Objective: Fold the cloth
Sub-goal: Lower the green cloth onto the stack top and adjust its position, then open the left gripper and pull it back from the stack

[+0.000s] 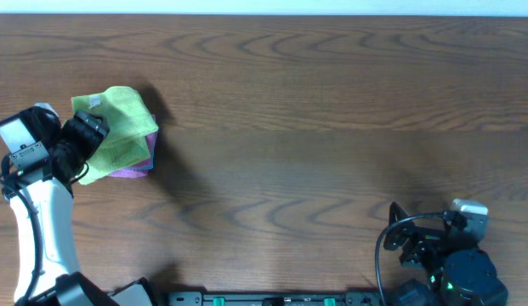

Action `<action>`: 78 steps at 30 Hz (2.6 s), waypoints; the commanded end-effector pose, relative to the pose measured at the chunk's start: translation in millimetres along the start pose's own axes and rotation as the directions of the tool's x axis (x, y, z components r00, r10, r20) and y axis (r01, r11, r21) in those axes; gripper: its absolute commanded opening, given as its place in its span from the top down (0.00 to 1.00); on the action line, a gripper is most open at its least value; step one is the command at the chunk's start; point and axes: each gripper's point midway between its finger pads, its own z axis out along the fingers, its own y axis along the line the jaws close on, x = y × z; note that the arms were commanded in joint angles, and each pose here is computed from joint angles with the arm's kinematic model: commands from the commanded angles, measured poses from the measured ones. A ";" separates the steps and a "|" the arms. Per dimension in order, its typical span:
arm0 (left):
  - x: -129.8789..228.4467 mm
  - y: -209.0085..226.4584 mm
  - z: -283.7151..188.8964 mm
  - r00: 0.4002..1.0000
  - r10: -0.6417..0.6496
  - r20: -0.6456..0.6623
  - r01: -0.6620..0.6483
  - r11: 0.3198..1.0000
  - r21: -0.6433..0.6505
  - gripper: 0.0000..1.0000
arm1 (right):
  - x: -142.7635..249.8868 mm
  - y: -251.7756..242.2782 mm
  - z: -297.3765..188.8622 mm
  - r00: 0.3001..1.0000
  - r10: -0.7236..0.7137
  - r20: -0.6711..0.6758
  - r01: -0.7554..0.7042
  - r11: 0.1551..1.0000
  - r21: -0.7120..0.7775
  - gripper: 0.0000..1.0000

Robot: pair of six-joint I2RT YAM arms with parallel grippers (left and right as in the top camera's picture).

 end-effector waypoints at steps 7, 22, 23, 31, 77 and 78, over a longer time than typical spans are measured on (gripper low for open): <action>-17.2 -24.6 -36.0 0.994 0.045 0.097 -0.051 0.997 0.054 0.05 | 0.1 -2.4 0.1 1.000 0.014 0.004 -0.014 1.000 0.011 0.01; -10.7 -64.9 -97.0 0.975 0.101 0.196 -0.137 0.974 0.183 0.05 | 0.0 -2.4 0.1 1.000 0.014 0.005 -0.014 1.000 0.011 0.01; -8.9 -68.9 -100.2 0.975 0.106 0.196 -0.145 0.969 0.201 0.05 | 0.0 -2.4 0.1 1.000 0.014 0.005 -0.014 1.000 0.011 0.01; 18.3 -118.3 -126.0 0.971 0.196 0.135 -0.237 0.851 0.469 0.05 | 0.0 -2.5 0.1 1.000 0.014 0.005 -0.014 1.000 0.012 0.01; 117.6 -59.3 -188.0 0.598 0.652 0.466 -0.747 0.664 0.030 0.05 | -0.1 -2.4 0.1 1.000 0.014 0.005 -0.014 1.000 0.012 0.01; 123.3 -50.7 -180.6 0.595 0.657 0.463 -0.748 0.663 0.021 0.05 | 0.0 -2.4 0.1 1.000 0.014 0.005 -0.014 1.000 0.011 0.01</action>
